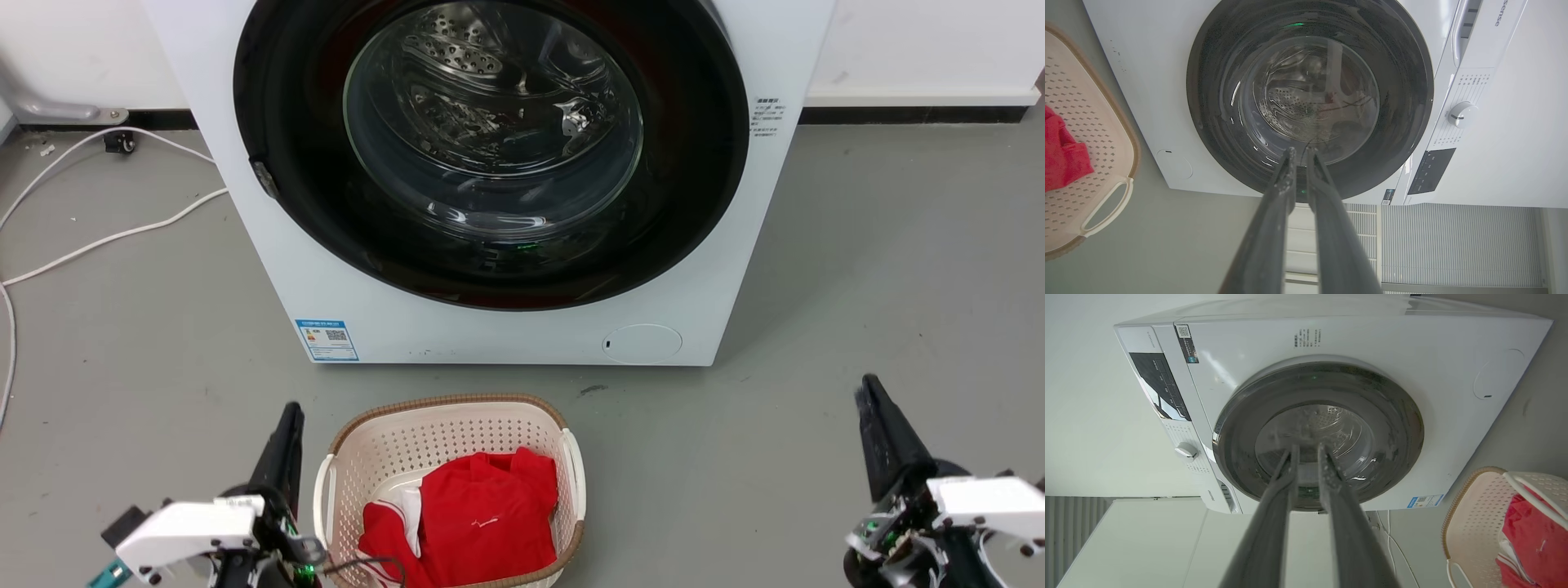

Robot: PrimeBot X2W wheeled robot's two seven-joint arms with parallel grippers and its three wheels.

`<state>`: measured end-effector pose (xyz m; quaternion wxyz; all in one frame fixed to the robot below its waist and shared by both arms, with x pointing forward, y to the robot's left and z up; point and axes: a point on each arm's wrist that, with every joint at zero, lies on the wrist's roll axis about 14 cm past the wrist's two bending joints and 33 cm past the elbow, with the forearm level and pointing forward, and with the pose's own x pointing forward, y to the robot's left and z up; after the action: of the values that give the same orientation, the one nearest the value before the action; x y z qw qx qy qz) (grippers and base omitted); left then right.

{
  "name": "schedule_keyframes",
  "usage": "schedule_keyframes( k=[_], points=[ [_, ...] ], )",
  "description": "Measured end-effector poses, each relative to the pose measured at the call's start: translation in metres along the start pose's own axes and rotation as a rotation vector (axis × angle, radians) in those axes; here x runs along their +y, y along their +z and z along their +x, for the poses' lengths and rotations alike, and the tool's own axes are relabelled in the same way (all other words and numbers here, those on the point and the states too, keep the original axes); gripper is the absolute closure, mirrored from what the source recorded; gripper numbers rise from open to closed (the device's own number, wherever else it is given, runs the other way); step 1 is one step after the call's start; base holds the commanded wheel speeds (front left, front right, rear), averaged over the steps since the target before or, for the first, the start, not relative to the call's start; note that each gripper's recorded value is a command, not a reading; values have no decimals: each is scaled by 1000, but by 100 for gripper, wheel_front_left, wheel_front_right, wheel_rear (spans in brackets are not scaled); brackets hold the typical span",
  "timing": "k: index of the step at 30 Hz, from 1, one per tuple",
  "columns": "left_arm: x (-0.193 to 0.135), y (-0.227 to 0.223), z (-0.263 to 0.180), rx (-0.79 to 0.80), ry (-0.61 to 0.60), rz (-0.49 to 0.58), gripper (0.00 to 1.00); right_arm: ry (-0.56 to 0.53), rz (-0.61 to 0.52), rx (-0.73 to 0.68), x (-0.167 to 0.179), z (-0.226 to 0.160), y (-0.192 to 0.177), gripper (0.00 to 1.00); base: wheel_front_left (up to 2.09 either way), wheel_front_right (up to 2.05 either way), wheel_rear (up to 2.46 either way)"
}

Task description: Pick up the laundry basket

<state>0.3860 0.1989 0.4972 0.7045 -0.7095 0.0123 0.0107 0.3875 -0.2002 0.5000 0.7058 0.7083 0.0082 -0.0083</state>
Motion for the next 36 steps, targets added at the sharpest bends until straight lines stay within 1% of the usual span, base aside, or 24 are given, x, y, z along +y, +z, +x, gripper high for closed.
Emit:
schedule_keyframes(
  k=[3,5,8,22,27,36],
  points=[
    [15,0,-6,-4,44,-4,0,-43,3,-6,-15,-7,1,0,0,0,0],
    [16,0,-7,-10,47,6,0,-50,-2,-16,-17,-8,2,0,0,0,0],
    [13,2,-7,-21,40,45,0,-49,-46,-26,-16,-8,4,0,0,0,0],
    [2,-6,-6,-16,47,384,0,-15,-419,-41,-1,-12,6,0,0,0,0],
    [4,-7,-9,-18,61,483,0,-11,-537,-42,1,-15,5,0,0,0,0],
    [-4,-10,-10,-28,34,640,0,1,-721,-44,4,-20,3,0,0,0,0]
  ],
)
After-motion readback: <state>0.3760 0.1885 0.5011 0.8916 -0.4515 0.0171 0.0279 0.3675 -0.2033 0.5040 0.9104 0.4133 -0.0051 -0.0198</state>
